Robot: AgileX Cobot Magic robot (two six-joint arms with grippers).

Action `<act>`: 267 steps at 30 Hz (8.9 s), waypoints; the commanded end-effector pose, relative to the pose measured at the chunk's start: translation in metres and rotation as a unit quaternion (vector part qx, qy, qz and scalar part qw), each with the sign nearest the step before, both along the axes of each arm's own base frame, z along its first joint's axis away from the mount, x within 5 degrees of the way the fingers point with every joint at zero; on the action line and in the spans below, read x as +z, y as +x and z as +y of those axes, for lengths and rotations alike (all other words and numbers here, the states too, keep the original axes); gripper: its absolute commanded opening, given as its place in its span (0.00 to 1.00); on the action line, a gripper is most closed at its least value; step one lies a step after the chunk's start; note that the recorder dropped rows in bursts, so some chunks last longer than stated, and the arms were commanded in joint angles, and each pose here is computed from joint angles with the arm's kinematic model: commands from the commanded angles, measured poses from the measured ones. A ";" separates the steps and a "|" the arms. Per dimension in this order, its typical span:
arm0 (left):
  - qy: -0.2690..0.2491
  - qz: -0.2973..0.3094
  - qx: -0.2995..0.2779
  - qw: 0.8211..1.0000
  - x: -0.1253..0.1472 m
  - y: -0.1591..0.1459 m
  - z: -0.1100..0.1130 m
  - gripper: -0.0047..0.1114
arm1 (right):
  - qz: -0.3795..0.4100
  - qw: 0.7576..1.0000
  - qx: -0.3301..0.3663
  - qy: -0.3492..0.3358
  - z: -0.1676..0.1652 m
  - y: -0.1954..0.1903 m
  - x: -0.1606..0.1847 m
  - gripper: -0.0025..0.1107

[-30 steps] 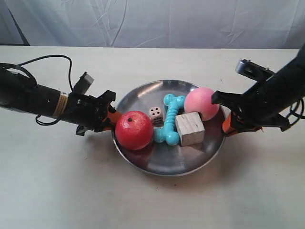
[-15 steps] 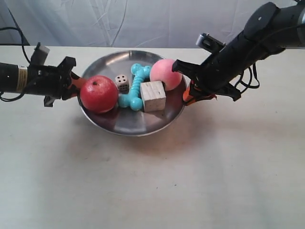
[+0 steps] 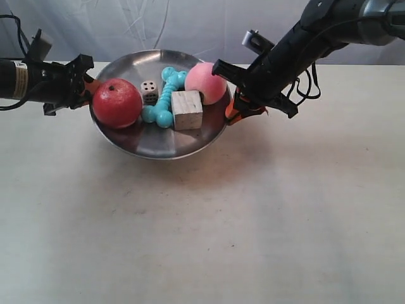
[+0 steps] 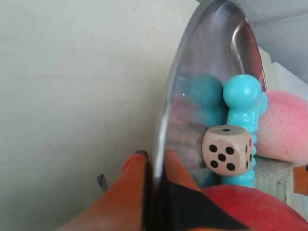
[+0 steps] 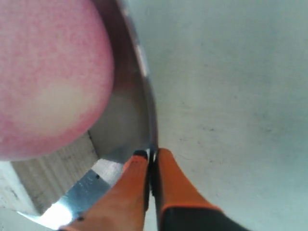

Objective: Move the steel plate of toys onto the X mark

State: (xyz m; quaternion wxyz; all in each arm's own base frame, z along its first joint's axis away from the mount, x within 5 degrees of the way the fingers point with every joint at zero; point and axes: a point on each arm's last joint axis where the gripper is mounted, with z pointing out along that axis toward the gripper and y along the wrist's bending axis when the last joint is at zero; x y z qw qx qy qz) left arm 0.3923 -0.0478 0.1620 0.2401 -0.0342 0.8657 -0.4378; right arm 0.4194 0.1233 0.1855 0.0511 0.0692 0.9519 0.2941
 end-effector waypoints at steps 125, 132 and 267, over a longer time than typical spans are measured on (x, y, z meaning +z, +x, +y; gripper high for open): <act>0.108 -0.437 -0.021 0.893 0.199 -0.156 0.050 0.04 | -0.582 0.804 -0.007 -0.125 -0.098 -0.361 0.185 0.02; 0.068 -0.448 -0.070 0.888 0.203 -0.163 0.036 0.04 | -0.605 0.783 -0.074 -0.127 -0.109 -0.381 0.188 0.02; 0.358 -0.372 0.291 0.806 0.030 -0.337 0.054 0.04 | -0.519 0.810 -0.184 -0.200 -0.120 -0.366 -0.004 0.02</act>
